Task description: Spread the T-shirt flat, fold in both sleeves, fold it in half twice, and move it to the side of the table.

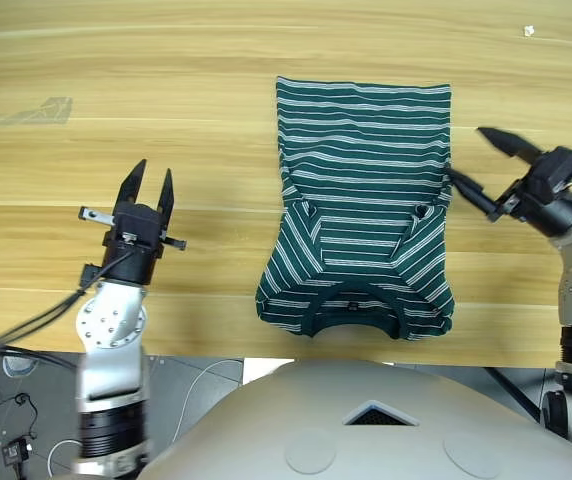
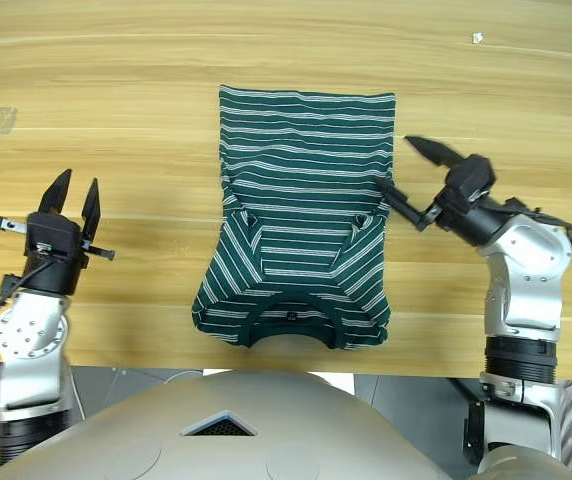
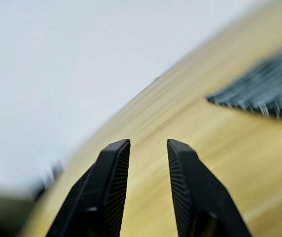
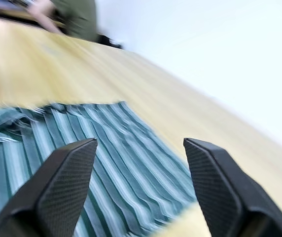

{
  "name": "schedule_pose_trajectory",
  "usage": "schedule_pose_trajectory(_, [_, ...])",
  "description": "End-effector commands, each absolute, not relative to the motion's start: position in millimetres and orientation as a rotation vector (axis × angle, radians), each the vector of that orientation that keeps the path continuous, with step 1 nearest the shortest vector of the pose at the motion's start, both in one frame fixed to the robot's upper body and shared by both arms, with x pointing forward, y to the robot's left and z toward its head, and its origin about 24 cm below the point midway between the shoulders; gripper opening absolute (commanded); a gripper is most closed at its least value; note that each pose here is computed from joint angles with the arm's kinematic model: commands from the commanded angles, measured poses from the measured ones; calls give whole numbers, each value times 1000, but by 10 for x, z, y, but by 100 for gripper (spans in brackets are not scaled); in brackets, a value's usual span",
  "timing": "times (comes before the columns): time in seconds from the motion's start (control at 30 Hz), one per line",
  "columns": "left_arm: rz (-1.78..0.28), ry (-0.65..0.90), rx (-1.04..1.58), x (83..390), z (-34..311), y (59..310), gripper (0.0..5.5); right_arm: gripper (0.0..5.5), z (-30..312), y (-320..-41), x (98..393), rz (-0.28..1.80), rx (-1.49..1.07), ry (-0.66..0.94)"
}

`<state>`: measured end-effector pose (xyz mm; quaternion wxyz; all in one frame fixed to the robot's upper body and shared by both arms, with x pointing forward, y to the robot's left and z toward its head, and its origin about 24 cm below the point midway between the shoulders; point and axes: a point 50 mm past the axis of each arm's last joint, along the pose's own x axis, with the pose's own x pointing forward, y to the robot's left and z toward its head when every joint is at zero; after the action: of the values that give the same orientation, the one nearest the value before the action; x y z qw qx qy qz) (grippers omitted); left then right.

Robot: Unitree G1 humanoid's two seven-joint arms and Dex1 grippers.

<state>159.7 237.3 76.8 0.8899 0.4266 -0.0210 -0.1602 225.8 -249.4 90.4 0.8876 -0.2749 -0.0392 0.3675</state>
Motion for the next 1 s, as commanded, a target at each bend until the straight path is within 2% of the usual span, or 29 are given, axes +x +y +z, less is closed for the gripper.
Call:
schedule_pose_trajectory(0.03, [-847, 25, 1327, 1459, 640, 2385, 140, 325, 825, -2613, 2101, 923, -1238, -190])
schedule_pose_trajectory(0.13, [-1068, 20, 1388, 1323, 515, 2287, 140, 325, 736, -2709, 1938, 1062, -1407, -209])
schedule_pose_trajectory(0.23, [-1182, 25, 1440, 1208, 451, 2286, 140, 325, 690, -2828, 1827, 1181, -1517, -210])
schedule_pose_trajectory(0.37, [-1232, -4, 1496, 1217, 426, 2290, 140, 325, 559, -2815, 1663, 1294, -1507, -241])
schedule_pose_trajectory(0.57, [-1294, -75, 1452, 1148, 320, 2091, 140, 325, 336, -2733, 1378, 1430, -1392, -216])
schedule_pose_trajectory(0.83, [-1371, -111, 1425, 1065, 253, 1999, 255, 330, 273, -2611, 1217, 1500, -1289, -237])
schedule_pose_trajectory(1.0, [-1418, -111, 1411, 991, 220, 1971, 260, 330, 246, -2594, 1198, 1531, -1261, -205])
